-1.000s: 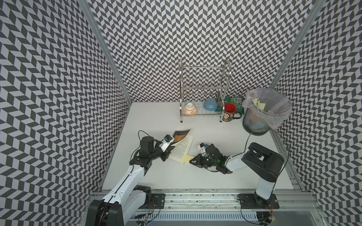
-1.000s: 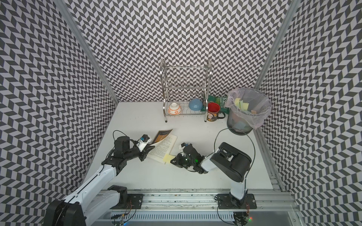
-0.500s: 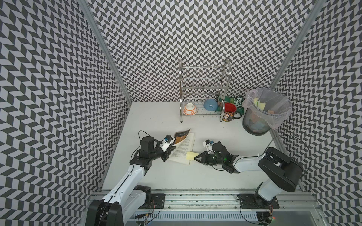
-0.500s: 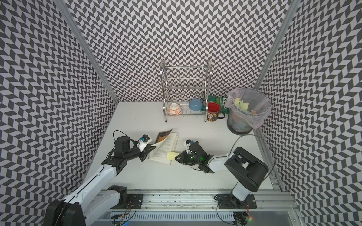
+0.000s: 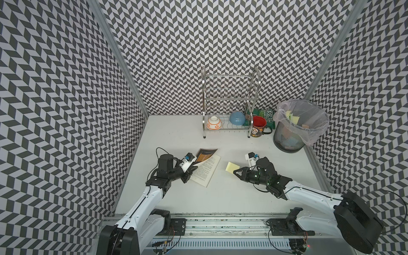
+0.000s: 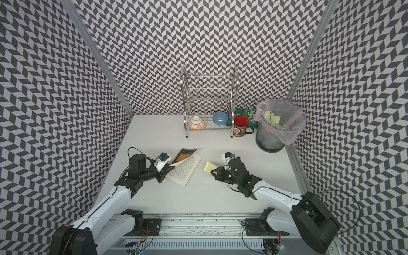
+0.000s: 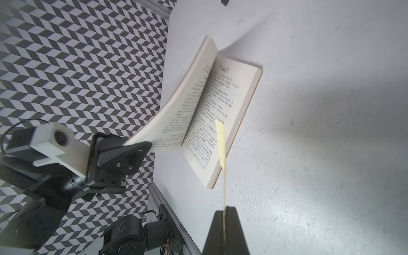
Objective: Peel off the used sticky note
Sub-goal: Close the book at the center of the board, then place the note in the trash bin.
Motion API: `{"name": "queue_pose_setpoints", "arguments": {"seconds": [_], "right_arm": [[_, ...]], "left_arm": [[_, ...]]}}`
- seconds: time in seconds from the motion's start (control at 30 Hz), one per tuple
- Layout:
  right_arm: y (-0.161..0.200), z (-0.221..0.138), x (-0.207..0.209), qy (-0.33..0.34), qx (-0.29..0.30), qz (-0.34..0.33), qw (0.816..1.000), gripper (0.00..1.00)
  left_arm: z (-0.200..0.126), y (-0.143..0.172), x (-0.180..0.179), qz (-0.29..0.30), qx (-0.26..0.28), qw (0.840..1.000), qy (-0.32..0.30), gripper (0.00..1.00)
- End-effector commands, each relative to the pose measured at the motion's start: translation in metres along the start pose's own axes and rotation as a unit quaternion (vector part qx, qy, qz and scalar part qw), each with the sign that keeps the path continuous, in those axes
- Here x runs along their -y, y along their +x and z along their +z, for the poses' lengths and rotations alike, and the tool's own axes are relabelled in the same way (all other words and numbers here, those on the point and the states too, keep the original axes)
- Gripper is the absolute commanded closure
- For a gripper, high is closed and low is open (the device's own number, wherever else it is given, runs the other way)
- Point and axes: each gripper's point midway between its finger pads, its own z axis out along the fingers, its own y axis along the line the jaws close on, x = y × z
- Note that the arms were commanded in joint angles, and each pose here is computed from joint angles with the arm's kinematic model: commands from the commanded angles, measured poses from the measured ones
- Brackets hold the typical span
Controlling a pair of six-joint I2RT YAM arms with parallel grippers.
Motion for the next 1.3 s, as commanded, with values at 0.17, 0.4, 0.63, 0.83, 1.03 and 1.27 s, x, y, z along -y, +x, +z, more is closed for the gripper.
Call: {"name": "queue_pose_setpoints", "arguments": {"seconds": [0.17, 0.4, 0.63, 0.83, 1.03, 1.27], "right_arm": [[-0.036, -0.03, -0.001, 0.035, 0.062, -0.03, 0.997, 1.0], [-0.036, -0.031, 0.003, 0.038, 0.065, -0.027, 0.997, 1.0], [-0.06, -0.044, -0.004, 0.067, 0.095, -0.049, 0.992, 1.0], [-0.13, -0.097, -0.024, 0.104, 0.194, -0.066, 0.973, 1.0], [-0.212, -0.173, -0.043, 0.161, 0.3, -0.081, 0.937, 1.0], [-0.298, -0.248, -0.023, 0.247, 0.399, -0.059, 0.881, 1.0]], "left_arm": [[-0.002, -0.015, 0.01, 0.01, 0.01, 0.999, 0.035, 0.96], [-0.007, -0.027, 0.013, 0.03, 0.007, 0.998, 0.046, 0.33], [-0.024, -0.063, -0.032, -0.002, 0.006, 1.0, -0.026, 0.24], [-0.028, -0.032, -0.107, -0.075, -0.037, 0.985, -0.151, 0.29], [-0.036, -0.003, -0.118, -0.102, -0.056, 0.977, -0.179, 0.29], [-0.035, 0.009, -0.102, -0.11, -0.064, 0.979, -0.161, 0.29]]}}
